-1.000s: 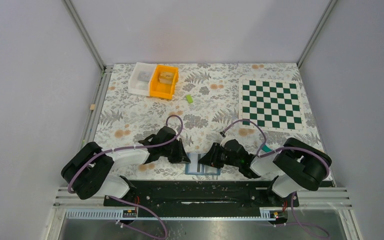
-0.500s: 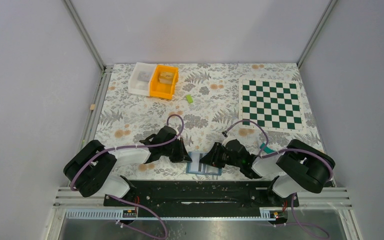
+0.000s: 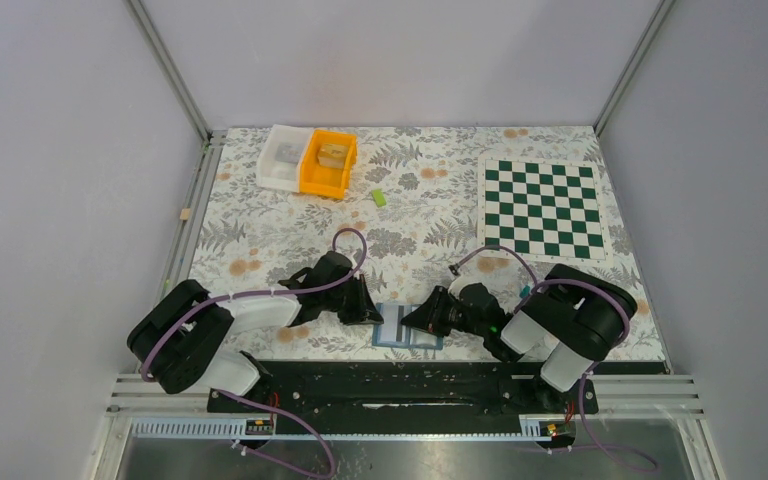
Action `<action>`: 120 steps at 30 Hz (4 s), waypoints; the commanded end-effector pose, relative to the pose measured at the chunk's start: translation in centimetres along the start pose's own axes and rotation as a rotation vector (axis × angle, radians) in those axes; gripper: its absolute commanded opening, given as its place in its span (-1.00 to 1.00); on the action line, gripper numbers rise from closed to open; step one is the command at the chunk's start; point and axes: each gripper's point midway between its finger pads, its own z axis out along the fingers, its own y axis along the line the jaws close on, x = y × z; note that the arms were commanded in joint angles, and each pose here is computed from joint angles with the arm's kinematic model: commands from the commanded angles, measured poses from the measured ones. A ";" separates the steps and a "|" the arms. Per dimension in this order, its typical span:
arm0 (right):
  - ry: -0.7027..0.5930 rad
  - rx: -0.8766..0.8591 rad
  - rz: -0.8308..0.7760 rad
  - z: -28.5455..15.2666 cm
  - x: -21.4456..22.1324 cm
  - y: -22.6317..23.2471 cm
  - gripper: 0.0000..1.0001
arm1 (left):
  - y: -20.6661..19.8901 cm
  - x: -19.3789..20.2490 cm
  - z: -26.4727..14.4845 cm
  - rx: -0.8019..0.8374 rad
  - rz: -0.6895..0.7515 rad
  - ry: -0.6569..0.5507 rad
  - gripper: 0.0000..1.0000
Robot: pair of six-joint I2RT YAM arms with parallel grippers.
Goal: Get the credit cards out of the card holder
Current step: Remove the credit card from the card holder, then place the credit card in the storage box.
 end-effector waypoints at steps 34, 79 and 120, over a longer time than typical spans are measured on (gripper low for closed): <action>-0.012 -0.022 -0.070 -2.8 -0.5 0.3 -1.00 | 7.1 2.5 0.5 -0.322 -0.027 0.053 -1.00; -0.158 0.138 -0.083 -8.4 -4.3 3.5 -1.00 | -11.5 -4.2 -7.8 0.104 0.635 -0.443 -0.02; -0.185 0.090 -0.043 -8.7 -4.3 4.1 -1.00 | -13.3 3.9 -1.2 0.129 1.132 -0.752 0.25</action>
